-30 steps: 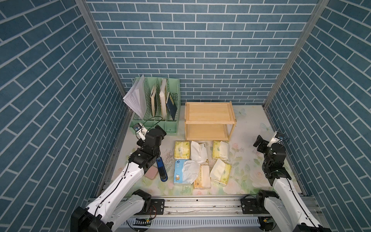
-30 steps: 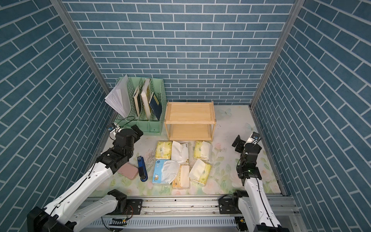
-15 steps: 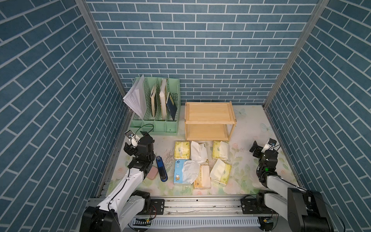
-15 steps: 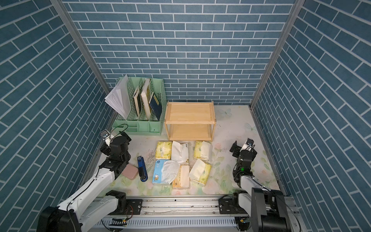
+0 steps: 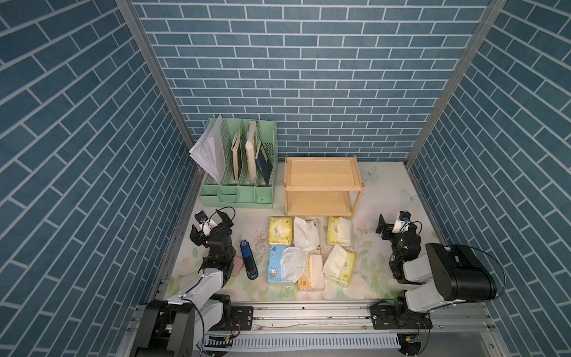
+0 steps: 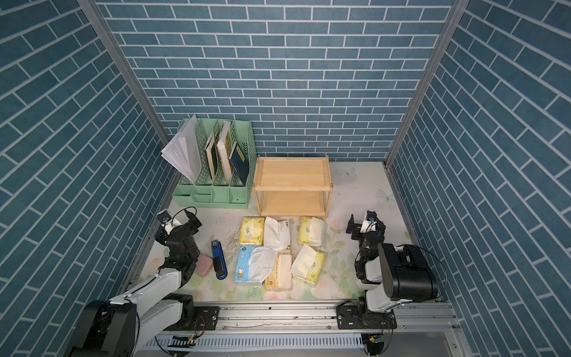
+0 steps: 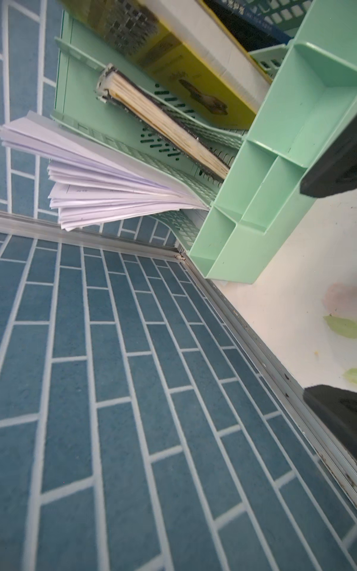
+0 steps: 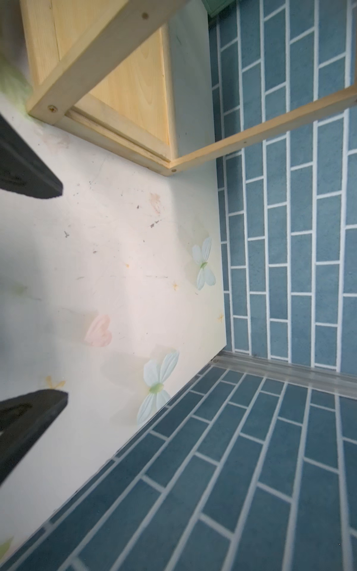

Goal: Remove the tissue boxes from the shelf
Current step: Reset both arms

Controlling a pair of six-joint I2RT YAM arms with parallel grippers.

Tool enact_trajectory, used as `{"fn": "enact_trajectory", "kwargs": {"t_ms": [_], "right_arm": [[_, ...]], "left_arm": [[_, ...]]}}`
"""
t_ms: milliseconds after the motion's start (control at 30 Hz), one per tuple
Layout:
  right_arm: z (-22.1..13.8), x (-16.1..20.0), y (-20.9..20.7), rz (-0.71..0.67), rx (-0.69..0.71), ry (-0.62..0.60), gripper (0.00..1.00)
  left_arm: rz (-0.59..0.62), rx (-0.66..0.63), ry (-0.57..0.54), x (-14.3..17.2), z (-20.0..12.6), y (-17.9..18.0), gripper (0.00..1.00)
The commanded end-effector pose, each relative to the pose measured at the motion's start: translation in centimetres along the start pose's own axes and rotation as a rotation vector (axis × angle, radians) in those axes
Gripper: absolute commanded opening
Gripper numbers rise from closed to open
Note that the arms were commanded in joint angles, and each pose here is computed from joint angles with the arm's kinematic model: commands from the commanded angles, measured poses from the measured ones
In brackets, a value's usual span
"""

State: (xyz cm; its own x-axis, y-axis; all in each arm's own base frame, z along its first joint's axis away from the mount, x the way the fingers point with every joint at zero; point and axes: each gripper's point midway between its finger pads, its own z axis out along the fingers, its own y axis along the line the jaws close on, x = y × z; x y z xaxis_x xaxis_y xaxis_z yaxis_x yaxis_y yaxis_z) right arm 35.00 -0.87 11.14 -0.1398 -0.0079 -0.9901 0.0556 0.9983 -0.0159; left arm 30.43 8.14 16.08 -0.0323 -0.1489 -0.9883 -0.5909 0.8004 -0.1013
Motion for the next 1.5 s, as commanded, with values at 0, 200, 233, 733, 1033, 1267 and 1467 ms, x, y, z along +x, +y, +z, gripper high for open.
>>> {"fn": "enact_trajectory", "kwargs": {"t_ms": [0, 200, 233, 733, 1033, 1267, 1467], "right_arm": [[1.7, -1.9, 0.4, -0.034, 0.004, -0.035, 1.00], [1.8, -1.8, 0.5, -0.044, 0.010, -0.029, 1.00], [1.8, -1.7, 0.5, -0.045, 0.009, -0.024, 1.00], [1.7, -1.8, 0.6, -0.048, 0.010, -0.028, 1.00], [1.7, -1.8, 0.6, -0.048, 0.009, -0.028, 1.00], [1.9, -1.7, 1.0, -0.066, -0.003, -0.019, 1.00], [1.9, -1.7, 1.1, -0.067, -0.004, -0.020, 1.00]], "left_arm": [[-0.010, 0.091, -0.093, -1.7, 0.0, -1.4, 1.00], [0.010, 0.196, -0.097, -0.3, 0.4, -3.4, 1.00], [0.026, 0.215, -0.089, 0.2, 0.5, -3.8, 1.00], [0.134, 0.379, 0.011, 3.6, 2.2, -7.6, 1.00], [0.134, 0.379, 0.007, 3.5, 2.1, -7.6, 1.00], [0.132, 0.378, 0.006, 3.5, 2.1, -7.6, 1.00], [0.131, 0.377, 0.005, 3.4, 2.2, -7.6, 1.00]]}}
